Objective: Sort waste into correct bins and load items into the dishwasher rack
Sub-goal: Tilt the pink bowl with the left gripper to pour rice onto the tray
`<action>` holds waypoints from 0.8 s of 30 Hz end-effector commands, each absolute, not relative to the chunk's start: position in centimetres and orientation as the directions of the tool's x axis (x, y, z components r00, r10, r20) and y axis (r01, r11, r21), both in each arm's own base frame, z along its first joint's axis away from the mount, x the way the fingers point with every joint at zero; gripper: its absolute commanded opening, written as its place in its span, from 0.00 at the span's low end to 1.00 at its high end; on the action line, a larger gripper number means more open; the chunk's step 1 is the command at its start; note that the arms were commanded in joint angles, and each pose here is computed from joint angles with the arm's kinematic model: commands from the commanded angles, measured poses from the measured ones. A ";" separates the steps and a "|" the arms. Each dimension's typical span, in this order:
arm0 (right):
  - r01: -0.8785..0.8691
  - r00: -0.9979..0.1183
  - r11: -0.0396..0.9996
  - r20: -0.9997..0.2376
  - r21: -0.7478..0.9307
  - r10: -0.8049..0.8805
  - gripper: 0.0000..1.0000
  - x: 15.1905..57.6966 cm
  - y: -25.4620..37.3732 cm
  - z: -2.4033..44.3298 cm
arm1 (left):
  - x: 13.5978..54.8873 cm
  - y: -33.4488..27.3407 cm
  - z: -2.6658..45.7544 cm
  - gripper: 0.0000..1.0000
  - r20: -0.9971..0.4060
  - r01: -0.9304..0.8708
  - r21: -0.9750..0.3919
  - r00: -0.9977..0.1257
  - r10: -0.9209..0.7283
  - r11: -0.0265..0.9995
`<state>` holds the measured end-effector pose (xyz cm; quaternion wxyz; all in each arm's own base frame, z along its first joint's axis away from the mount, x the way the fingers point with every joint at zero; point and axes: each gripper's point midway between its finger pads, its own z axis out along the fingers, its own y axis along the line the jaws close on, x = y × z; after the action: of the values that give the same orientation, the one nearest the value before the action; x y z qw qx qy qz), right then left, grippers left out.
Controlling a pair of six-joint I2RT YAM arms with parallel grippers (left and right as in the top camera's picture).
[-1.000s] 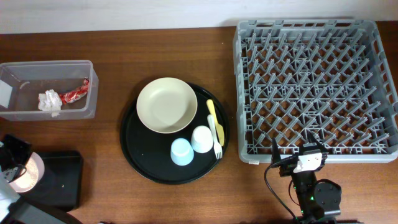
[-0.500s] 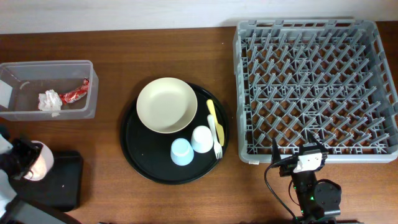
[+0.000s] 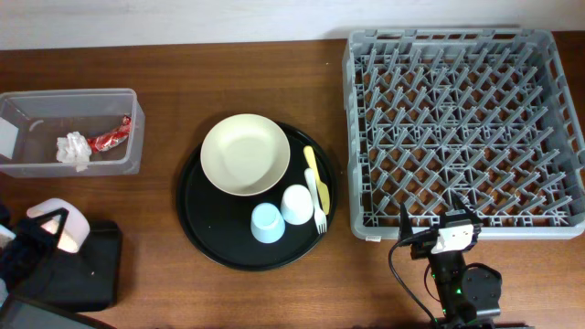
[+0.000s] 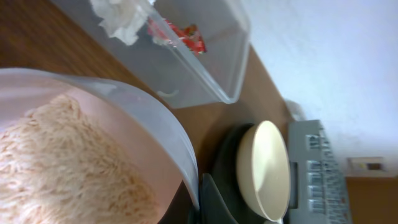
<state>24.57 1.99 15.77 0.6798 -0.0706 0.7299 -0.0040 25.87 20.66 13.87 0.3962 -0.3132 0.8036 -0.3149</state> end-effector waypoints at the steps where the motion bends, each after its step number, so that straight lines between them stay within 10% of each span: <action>1: -0.100 -0.068 0.991 -0.993 -0.094 -0.101 0.98 24.5 2.0 15.6 | 25.4 20.4 16.1 0.01 -0.511 -0.117 -0.782 -0.441 -0.738 0.612; 24: -0.100 -0.068 0.991 -0.993 -0.094 -0.101 0.98 24.5 2.0 15.6 | 22.1 20.4 19.0 0.01 -0.675 0.042 -0.717 -0.291 -0.678 0.696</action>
<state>24.57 1.99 15.78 0.6800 -0.0704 0.7298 -0.0039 21.98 20.21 18.17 0.5239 -0.2406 0.7451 -0.3353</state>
